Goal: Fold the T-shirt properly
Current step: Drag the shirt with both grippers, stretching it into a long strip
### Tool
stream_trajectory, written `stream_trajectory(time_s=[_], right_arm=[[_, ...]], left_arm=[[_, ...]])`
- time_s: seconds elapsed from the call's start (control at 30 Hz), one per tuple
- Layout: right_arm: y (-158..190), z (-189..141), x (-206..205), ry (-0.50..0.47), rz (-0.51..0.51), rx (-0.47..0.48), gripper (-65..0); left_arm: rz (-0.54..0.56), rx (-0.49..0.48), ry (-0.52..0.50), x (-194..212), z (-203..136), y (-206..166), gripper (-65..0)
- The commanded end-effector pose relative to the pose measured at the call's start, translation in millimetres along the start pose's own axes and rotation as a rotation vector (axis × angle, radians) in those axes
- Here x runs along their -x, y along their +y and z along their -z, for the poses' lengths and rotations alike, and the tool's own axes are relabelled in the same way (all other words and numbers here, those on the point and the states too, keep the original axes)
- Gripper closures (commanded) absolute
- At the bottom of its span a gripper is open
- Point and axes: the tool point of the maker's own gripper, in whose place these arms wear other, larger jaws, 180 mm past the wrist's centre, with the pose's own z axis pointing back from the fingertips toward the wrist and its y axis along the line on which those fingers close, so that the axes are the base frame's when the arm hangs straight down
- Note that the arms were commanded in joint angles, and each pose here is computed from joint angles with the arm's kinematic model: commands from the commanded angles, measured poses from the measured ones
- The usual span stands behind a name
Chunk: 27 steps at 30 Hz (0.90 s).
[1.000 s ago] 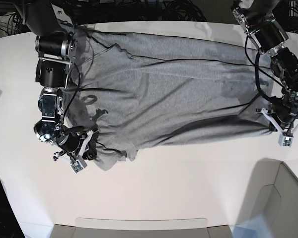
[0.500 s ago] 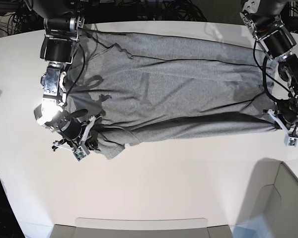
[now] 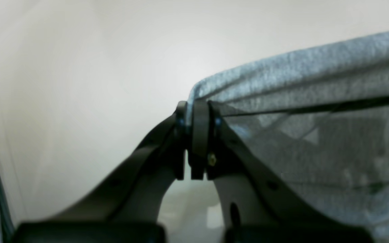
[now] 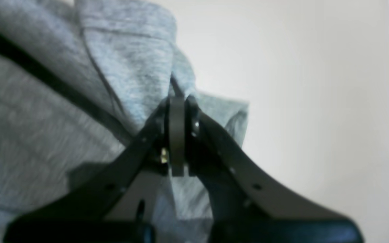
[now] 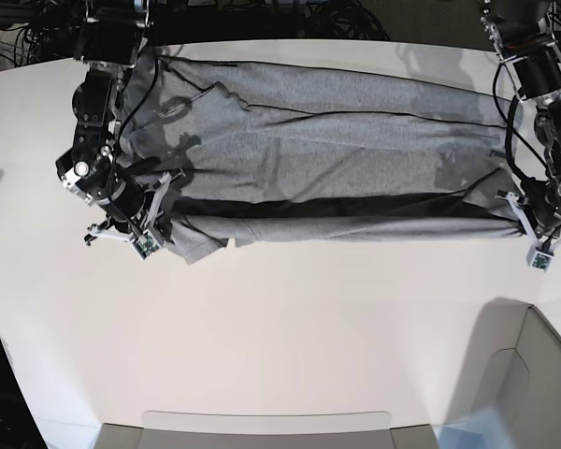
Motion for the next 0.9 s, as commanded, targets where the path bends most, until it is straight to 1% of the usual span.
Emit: stream_trajectory(time_s=[0.0, 0.13, 0.23, 0.3, 0.4, 0.47, 0.6, 0.87], right_arm=[[-15, -9, -13, -0.047, -0.009, 0.038, 0.0], [-20, -19, 3, -0.026, 0.016, 0.066, 0.0], [-19, -28, 13, -0.011, 0.021, 0.079, 0.0], [-20, -36, 19, -0.001, 0.027, 0.097, 0.0], [-28, -45, 31, 0.046, 0.048, 0.134, 0.0], [-40, -55, 39, 0.074, 0.070, 0.177, 0.0], [-45, -64, 44, 0.091, 0.091, 0.214, 0.0], [-31, -77, 62, 0.126, 0.084, 0.205, 0.0]], left_arm=[[0.006, -0.045, -0.014, -6, -8, 17, 0.0], [0.003, -0.047, -0.014, -5, -9, 18, 0.0], [0.010, -0.037, 0.018, 9, -6, 13, 0.0], [0.022, -0.042, 0.010, 8, -9, 12, 0.0], [0.059, -0.056, -0.004, 9, -18, 8, 0.0], [0.089, -0.065, -0.013, 10, -25, 4, 0.0], [0.112, -0.059, 0.007, 21, -28, -3, 0.0], [0.116, -0.045, 0.035, 35, -26, -9, 0.0]])
